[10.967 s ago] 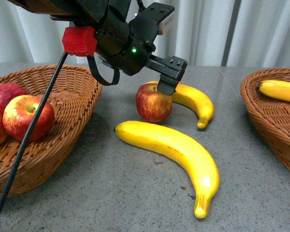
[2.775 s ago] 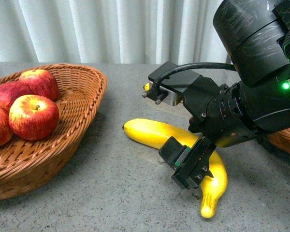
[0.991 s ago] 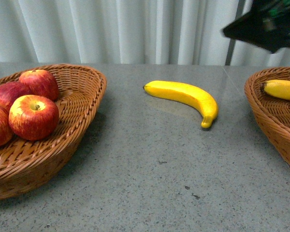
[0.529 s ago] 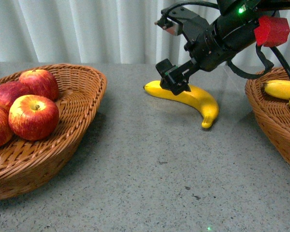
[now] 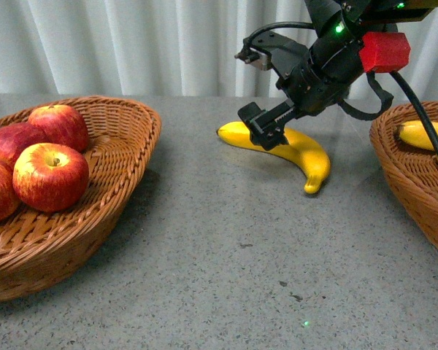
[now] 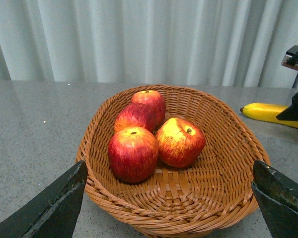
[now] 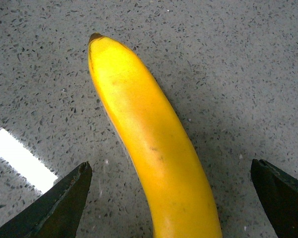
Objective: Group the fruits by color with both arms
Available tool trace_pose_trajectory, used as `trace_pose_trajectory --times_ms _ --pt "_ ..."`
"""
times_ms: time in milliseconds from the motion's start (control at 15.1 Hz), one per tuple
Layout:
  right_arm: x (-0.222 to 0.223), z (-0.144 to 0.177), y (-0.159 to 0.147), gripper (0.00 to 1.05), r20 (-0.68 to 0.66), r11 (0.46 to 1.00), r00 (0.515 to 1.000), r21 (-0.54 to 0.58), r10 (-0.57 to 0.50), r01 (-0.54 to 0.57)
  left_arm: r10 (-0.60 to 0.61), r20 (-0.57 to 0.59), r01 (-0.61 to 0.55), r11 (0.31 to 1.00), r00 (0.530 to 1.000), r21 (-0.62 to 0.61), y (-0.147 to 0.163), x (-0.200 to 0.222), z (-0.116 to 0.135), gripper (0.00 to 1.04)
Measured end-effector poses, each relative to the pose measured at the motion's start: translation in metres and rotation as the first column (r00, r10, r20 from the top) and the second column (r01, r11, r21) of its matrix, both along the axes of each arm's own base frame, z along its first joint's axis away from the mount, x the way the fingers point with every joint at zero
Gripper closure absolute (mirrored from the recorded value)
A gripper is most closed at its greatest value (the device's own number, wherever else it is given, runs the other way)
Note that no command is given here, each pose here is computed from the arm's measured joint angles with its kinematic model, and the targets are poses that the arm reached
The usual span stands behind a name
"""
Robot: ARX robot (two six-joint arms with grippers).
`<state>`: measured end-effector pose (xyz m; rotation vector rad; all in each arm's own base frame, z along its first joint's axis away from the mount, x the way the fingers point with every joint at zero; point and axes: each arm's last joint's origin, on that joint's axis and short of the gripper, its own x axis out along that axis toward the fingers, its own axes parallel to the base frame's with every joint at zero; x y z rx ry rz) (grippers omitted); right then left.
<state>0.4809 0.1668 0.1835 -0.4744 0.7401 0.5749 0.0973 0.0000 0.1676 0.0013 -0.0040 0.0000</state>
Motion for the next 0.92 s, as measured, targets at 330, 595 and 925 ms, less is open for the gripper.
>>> trace_pose_trajectory --times_ms 330,595,925 --pt "-0.002 -0.014 0.015 0.07 -0.019 0.999 1.000 -0.051 -0.002 0.001 0.000 0.000 0.000 1.000 1.000 0.000 0.000 0.000 0.000 0.07" --pt "0.000 -0.019 0.019 0.43 -0.006 0.998 1.000 -0.065 -0.019 0.018 0.000 0.000 0.000 1.000 1.000 0.000 0.000 0.000 0.000 0.07" --pt "0.005 -0.013 0.016 0.72 0.012 0.997 0.999 0.054 -0.049 0.048 0.000 0.000 0.000 1.000 1.000 0.000 0.000 0.000 0.000 0.07"
